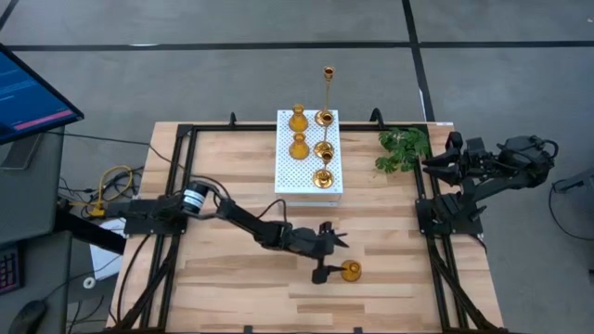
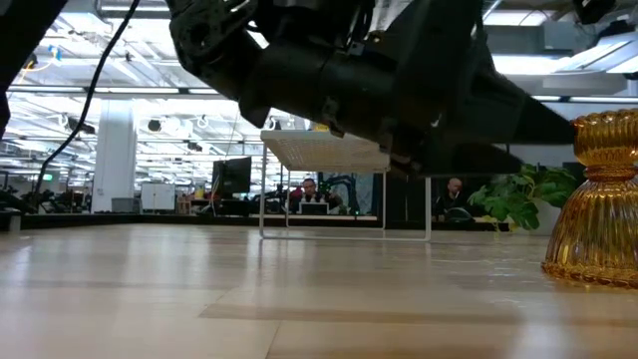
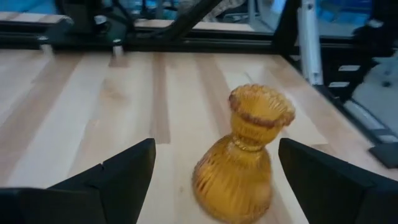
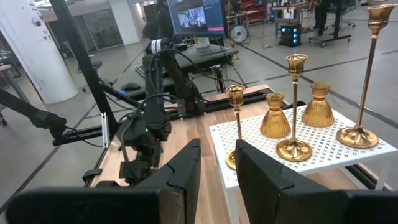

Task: Pick & Place candle stick holders
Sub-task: Align the orange candle holder with the other orange candle holders on the shelf

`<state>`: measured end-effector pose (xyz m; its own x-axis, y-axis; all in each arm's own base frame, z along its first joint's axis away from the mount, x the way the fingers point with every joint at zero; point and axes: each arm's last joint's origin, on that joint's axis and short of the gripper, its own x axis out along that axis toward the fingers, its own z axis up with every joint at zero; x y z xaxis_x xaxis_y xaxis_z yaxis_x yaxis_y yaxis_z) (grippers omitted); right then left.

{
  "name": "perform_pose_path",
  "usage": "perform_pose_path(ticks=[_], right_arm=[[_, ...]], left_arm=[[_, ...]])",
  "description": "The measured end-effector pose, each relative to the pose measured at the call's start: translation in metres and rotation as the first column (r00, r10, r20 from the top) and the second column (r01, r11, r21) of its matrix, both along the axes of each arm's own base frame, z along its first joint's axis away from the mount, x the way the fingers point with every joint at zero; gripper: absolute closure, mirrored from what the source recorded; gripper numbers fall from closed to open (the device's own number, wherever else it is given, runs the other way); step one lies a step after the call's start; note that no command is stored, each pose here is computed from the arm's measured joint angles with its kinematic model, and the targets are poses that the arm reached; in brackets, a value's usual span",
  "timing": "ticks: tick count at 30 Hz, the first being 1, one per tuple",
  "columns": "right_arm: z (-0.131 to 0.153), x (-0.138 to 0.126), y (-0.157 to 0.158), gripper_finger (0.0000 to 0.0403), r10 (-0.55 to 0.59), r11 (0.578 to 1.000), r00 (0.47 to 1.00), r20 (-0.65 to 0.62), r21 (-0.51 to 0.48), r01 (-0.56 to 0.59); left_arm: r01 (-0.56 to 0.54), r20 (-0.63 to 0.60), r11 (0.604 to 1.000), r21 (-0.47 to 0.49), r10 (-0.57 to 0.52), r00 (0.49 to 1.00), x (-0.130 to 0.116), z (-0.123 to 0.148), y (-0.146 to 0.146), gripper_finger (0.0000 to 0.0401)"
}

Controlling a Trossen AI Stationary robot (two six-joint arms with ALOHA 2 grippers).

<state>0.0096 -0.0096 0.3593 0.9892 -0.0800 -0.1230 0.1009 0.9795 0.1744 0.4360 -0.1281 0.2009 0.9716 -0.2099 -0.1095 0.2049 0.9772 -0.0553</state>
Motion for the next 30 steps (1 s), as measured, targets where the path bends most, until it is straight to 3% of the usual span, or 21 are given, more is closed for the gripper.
perform_pose_path(ticks=[7,23,30], right_arm=[[0.0,0.0,0.0,0.0312,0.0,1.0,1.0,0.0,-0.003,0.0],[0.0,0.0,0.0,0.0312,0.001,1.0,1.0,-0.001,-0.01,-0.001],[0.0,0.0,0.0,0.0312,0.0,1.0,1.0,0.001,-0.008,0.0]], left_arm=[[0.117,-0.001,0.992,-0.046,-0.117,0.993,0.0,0.002,-0.004,0.006],[0.101,0.024,0.994,-0.036,-0.1,0.995,0.002,0.001,-0.001,0.006],[0.117,0.035,0.992,-0.037,-0.116,0.993,0.018,-0.007,-0.007,0.006]])
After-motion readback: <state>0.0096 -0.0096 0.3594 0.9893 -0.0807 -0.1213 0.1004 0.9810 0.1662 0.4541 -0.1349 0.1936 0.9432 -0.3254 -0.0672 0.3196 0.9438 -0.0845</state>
